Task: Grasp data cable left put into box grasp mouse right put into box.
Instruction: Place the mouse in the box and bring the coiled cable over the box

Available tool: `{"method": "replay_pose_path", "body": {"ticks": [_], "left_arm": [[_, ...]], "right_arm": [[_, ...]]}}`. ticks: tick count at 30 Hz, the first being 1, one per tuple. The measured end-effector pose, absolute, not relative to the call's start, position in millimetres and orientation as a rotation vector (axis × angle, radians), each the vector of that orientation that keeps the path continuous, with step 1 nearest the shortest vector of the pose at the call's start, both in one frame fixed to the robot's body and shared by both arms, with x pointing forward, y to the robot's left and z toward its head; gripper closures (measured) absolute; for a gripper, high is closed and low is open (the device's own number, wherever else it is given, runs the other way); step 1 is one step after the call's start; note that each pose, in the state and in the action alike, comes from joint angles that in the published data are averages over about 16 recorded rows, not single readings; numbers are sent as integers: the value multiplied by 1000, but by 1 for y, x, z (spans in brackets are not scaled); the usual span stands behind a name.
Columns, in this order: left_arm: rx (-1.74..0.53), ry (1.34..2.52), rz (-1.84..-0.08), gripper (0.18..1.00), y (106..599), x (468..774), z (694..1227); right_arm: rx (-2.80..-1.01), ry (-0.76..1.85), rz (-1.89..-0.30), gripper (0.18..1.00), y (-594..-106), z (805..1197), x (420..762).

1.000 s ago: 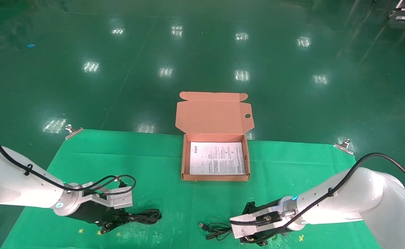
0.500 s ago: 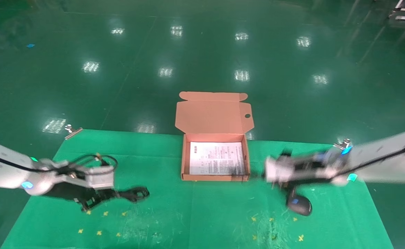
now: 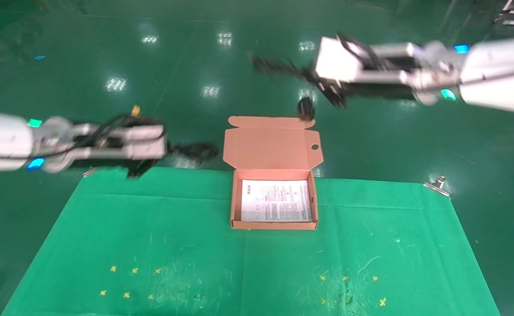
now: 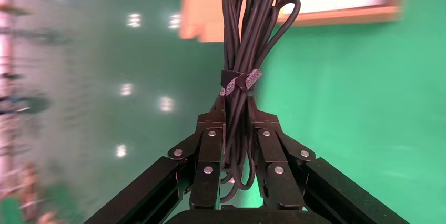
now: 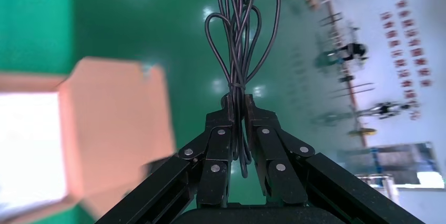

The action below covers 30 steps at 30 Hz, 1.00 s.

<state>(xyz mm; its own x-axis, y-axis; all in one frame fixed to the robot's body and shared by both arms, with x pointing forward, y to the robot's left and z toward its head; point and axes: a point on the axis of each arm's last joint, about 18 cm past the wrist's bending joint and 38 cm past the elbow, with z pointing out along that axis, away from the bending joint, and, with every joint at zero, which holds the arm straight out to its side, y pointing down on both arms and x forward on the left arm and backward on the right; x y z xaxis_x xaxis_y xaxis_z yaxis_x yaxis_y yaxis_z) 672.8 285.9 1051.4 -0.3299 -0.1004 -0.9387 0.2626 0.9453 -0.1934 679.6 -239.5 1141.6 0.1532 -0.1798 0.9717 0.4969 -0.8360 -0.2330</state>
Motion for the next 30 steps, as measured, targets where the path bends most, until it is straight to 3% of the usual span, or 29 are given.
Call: {"method": "replay_pose_path", "body": {"ticks": [6, 14, 30], "left_arm": [[127, 1737, -367, 933, 271, 682, 1097], [111, 1630, -378, 933, 261, 689, 1137], [91, 1686, -338, 934, 264, 696, 1118]], "right_arm": [[-1799, -344, -1783, 966, -203, 1181, 685], [-1728, -370, -1802, 966, -175, 1205, 692], [-1794, -368, -1757, 966, -171, 1180, 708]]}}
